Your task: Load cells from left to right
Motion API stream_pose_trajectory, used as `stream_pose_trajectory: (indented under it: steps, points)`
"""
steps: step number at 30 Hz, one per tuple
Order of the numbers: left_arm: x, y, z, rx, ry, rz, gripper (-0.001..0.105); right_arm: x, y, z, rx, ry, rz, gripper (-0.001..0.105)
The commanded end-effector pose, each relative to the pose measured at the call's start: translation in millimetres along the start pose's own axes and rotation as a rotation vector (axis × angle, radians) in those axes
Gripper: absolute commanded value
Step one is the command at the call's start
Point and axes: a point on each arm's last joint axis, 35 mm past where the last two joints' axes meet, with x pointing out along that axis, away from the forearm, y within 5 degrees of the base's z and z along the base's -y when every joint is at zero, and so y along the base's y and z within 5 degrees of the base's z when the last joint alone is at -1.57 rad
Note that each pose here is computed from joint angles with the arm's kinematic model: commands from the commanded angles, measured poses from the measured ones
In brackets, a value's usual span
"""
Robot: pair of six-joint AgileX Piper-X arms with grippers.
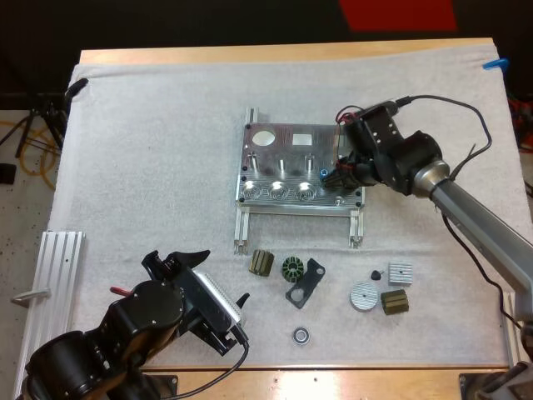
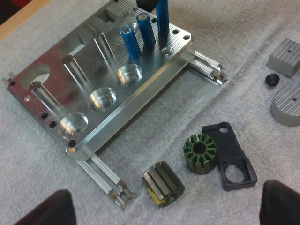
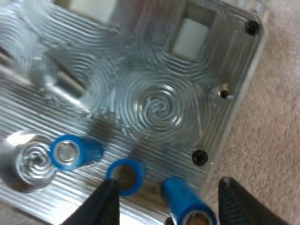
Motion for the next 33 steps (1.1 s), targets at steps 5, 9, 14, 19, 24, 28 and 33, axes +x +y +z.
stream_pose_trajectory:
  steps: [5,9,14,19,24,28,33]
  points:
    - [-2.0,0.9,1.9,-0.015,-0.021,0.019,0.078,-9.3,-0.5,2.1,-0.006,-0.033,0.018,0.047]
    - [-2.0,0.9,1.9,-0.015,-0.021,0.019,0.078,-10.3,-1.2,2.2,-0.002,-0.032,0.002,0.047]
    - [-2.0,0.9,1.9,-0.015,-0.021,0.019,0.078,-17.9,-5.5,2.4,0.0,-0.035,-0.092,0.047]
    - [-0.5,0.6,2.1,-0.014,-0.014,0.02,0.078,-30.4,-8.1,2.5,0.005,-0.051,-0.129,0.047]
    - [0.0,0.4,3.0,-0.015,-0.02,0.019,0.078,-52.6,-9.2,-0.7,0.005,-0.066,-0.131,0.047]
    - [-0.1,-0.1,6.3,-0.013,-0.049,0.014,0.078,-84.0,-6.1,-7.3,-0.006,-0.085,-0.117,0.047]
    - [-0.4,0.7,12.3,-0.03,-0.102,0.017,0.078,-128.3,0.2,-15.5,-0.022,-0.157,-0.115,0.047]
